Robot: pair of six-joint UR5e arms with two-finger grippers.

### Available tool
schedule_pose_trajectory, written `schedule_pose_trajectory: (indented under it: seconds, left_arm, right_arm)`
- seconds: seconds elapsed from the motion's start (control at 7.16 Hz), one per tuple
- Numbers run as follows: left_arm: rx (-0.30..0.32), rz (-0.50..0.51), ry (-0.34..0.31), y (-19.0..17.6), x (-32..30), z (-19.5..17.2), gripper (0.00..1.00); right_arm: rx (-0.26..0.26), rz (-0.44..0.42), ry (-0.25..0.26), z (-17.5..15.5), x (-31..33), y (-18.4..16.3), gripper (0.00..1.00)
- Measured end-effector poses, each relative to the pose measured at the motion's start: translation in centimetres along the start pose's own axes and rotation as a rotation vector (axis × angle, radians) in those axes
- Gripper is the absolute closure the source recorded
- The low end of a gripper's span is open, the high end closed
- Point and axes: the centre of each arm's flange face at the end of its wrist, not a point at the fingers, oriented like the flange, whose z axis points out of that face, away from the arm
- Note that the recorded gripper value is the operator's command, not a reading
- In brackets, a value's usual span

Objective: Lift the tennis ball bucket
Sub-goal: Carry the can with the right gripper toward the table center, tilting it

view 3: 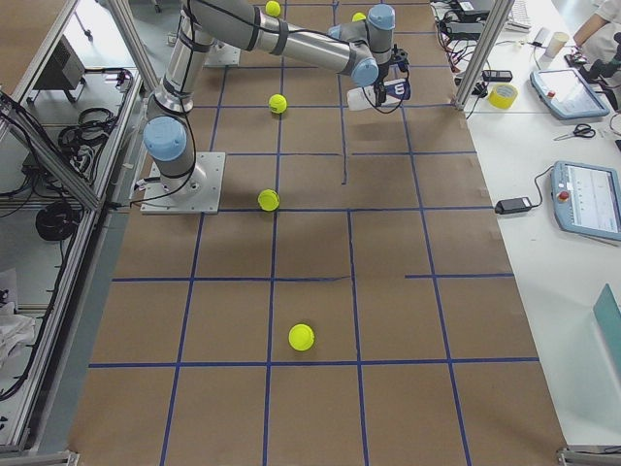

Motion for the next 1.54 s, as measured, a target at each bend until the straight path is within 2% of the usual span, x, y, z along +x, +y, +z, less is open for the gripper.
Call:
schedule_pose_trajectory:
  seconds: [0.42, 0.98, 1.26, 1.54]
  left_arm:
    - [-0.01, -0.009, 0.004, -0.1, -2.7, 0.2, 0.0]
    - [-0.004, -0.038, 0.004, -0.2, -4.8, 0.1, 0.0]
    - [-0.015, -0.046, 0.015, -0.1, -7.8, 0.3, 0.0]
    - [-0.022, -0.043, 0.026, 0.1, -8.9, 0.4, 0.0]
  right_arm:
    - [-0.021, -0.257, -0.013, 1.0, -3.6, 1.3, 0.33]
    - [-0.003, -0.682, -0.028, 1.6, -5.0, 1.6, 0.32]
    - [0.023, -0.822, -0.026, 2.0, -8.1, 2.2, 0.32]
    - [0.028, -0.911, -0.028, 2.6, -10.1, 2.8, 0.31]
